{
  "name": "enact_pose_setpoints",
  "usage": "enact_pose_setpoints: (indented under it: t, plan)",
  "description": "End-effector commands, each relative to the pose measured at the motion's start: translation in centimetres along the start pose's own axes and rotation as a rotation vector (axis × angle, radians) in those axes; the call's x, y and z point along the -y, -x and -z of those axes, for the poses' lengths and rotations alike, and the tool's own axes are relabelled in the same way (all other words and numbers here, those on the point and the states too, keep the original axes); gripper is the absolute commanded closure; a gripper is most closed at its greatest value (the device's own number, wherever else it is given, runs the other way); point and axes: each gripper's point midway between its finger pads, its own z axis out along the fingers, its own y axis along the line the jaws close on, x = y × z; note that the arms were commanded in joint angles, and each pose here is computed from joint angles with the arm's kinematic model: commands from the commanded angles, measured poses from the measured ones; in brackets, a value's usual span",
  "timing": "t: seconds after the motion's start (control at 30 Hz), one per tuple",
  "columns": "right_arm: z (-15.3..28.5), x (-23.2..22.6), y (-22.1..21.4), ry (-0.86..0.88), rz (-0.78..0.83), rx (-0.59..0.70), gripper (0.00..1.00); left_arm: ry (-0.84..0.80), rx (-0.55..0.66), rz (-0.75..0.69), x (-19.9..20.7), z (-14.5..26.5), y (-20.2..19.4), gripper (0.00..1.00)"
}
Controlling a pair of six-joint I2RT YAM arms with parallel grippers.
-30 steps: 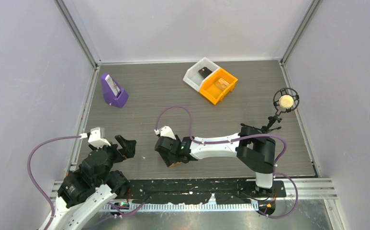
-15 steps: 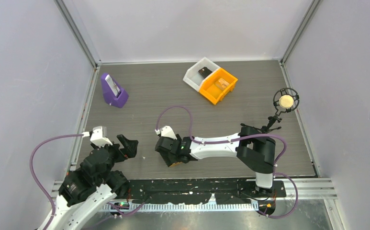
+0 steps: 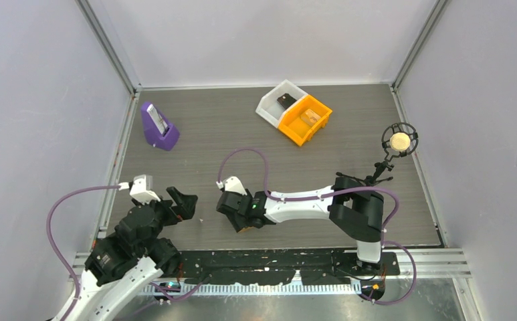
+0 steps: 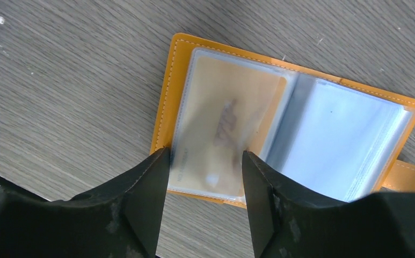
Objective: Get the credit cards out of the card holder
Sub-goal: Remove the credit card from the card holder.
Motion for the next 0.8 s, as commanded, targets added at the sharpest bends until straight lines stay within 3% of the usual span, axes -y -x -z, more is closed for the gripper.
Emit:
enact_pose_setpoints:
  t: [0.0,0.1,0.23,0.3,0.57,0.77]
  plan:
    - [-0.2,-0.9,1.0,0.031,-0.026,0.019,0.44,-0.066,-0.023,0.05,2.0,-1.0,-0.6,0.01]
    - [-0.1,-0.6,0.9,0.037,-0.039,0.019,0.46,-0.048,-0.067,0.052,2.1,-1.3,-1.2,0.02]
    - [0.4,-0.1,1.1,0.028,-0.055,0.036,0.36,0.001,-0.106,0.033,1.4,-1.6,-2.1,0.02]
    - [0.8,0.1,1.4,0.027,-0.062,0.047,0.35,0.027,-0.117,0.021,0.9,-2.0,-2.6,0.01]
    - [0.4,0.4,1.0,0.066,-0.095,0.044,0.58,0.077,-0.189,0.034,0.3,-2.9,-4.6,0.01]
    - [0.9,-0.4,2.0,0.158,-0.148,0.069,0.65,0.117,-0.208,0.034,-0.3,-3.1,-5.2,0.01]
